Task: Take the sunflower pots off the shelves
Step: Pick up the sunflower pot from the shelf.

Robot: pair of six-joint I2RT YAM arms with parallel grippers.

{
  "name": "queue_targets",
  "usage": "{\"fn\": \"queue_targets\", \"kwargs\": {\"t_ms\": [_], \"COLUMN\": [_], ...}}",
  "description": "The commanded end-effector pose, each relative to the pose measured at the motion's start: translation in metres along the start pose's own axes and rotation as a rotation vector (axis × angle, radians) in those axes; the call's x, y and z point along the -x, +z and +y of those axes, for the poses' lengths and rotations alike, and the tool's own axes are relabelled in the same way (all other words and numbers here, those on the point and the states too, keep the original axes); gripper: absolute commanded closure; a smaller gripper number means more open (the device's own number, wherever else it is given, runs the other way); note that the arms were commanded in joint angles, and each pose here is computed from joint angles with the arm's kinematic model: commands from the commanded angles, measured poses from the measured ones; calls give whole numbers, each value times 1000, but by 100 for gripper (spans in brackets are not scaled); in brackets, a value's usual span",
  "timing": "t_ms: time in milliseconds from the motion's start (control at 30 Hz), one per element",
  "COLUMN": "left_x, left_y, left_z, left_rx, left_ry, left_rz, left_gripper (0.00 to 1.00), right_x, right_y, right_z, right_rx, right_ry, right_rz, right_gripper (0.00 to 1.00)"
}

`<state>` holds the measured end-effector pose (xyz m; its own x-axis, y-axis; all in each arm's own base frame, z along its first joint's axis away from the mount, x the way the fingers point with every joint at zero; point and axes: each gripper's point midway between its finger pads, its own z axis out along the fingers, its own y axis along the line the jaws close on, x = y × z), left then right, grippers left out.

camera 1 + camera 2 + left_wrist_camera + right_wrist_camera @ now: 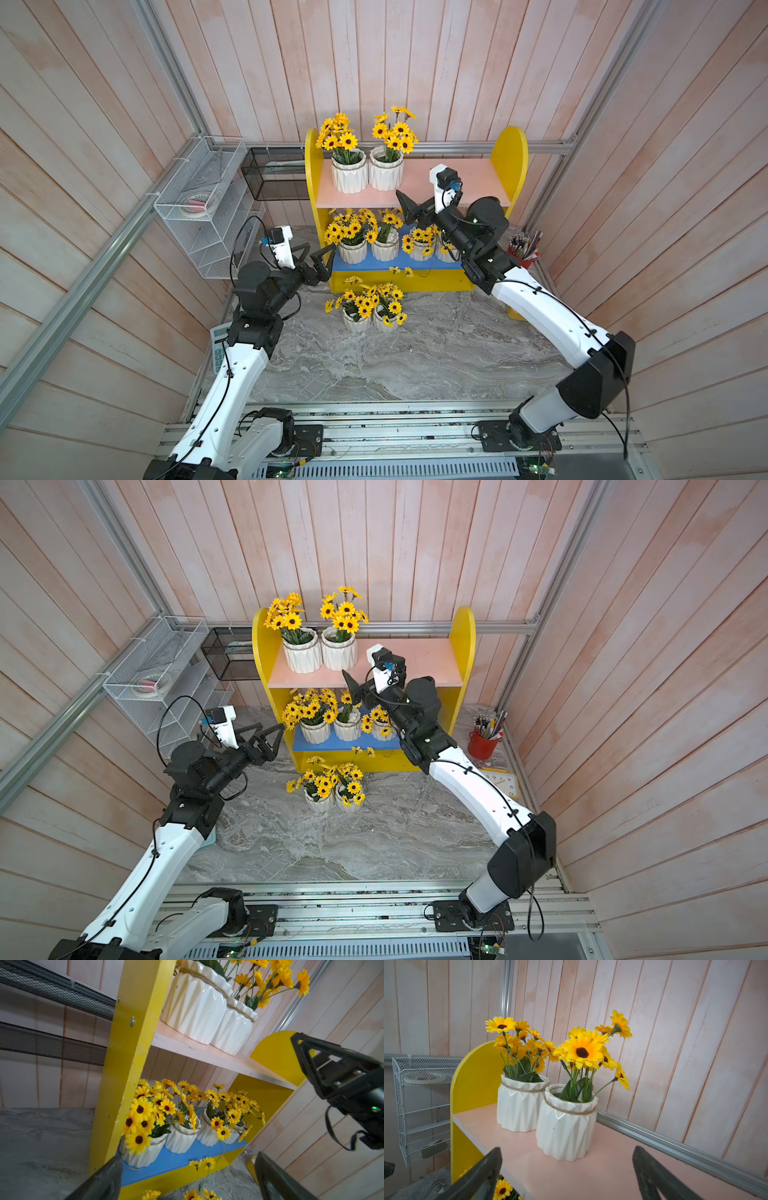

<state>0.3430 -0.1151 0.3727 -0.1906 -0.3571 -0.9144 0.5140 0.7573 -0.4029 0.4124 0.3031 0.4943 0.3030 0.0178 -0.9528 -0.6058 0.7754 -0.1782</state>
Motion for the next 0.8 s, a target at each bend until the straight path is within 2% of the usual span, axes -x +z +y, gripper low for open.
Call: {"fn": "queue_targets", "kwargs": {"t_ms": [0,200,367,767], "left_x": [9,5,5,1], "left_y": [-1,-1,-1,-1], "left_z": [-28,-27,-29,-36], "left_rx": [-152,-170,-188,-240], "left_ry": [1,-19,-22,-24], "left_rz": [-21,-19,-17,-3], "left_gripper": [0,0,0,0], "right_x": [-10,-18,-26,-44], "right_y": [14,39,56,86], "right_z": [4,-2,-14,-7], "right_rx": [109,224,261,418], "right_ry": [29,106,172,213], "right_rz": [59,75,81,121], "right_gripper": [2,2,2,2]}}
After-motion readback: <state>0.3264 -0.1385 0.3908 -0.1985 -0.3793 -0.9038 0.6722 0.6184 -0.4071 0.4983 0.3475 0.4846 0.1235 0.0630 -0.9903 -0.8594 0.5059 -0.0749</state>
